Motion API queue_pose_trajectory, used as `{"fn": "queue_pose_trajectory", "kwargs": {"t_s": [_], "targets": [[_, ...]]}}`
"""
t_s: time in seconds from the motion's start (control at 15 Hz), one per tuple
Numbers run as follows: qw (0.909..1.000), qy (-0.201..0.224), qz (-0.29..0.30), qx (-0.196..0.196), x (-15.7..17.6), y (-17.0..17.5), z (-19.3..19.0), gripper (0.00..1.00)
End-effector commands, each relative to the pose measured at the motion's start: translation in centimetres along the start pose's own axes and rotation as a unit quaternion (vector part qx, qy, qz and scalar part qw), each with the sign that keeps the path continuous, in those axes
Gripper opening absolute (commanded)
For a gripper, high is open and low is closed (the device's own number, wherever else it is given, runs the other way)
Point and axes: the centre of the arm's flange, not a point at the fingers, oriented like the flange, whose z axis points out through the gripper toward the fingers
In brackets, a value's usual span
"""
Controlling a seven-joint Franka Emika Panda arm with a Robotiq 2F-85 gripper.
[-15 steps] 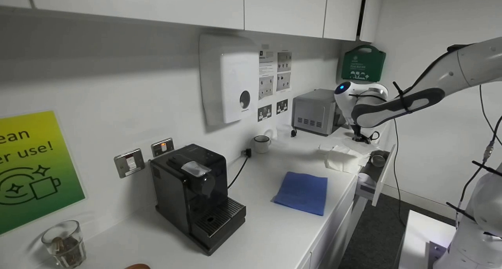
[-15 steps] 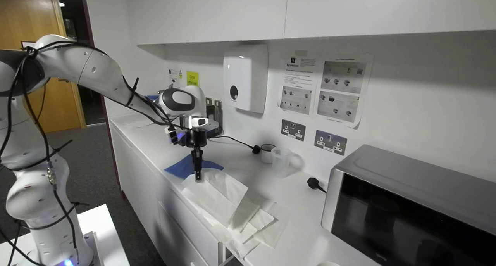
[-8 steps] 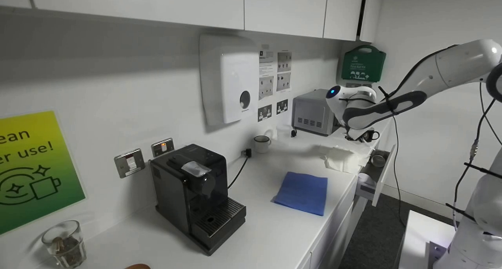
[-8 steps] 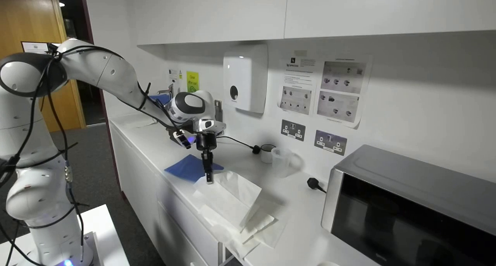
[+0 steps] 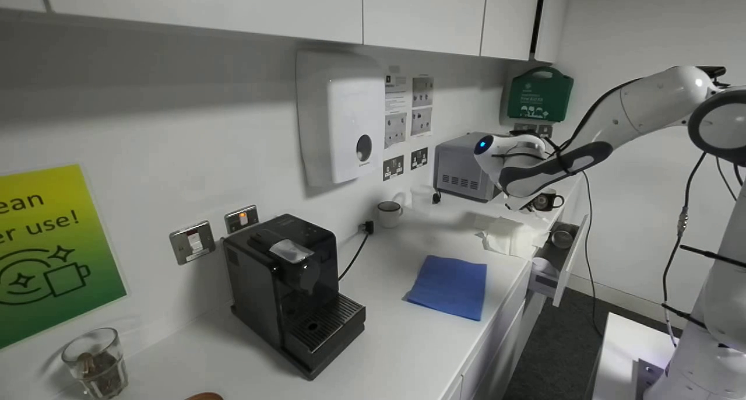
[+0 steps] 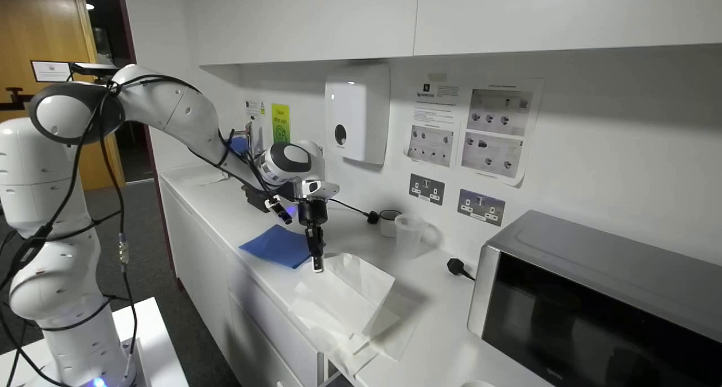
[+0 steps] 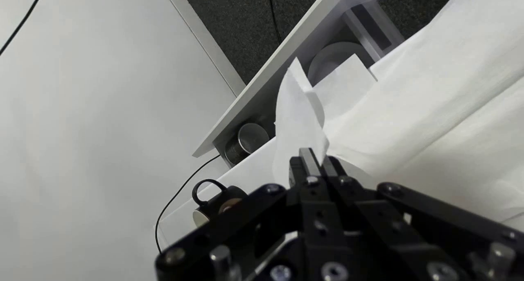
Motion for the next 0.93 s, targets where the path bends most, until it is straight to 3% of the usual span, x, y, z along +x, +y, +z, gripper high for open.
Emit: {"fn": "queue_pose_trajectory", "kwargs": {"t_s": [0.0, 0.87], "targets": [[1.0, 0.0, -0.004, 0.0, 1.4, -0.6, -0.8, 0.0], [0.9948, -0.007, -0.087, 0.053, 0.8, -2.1, -3.1, 0.0]]}}
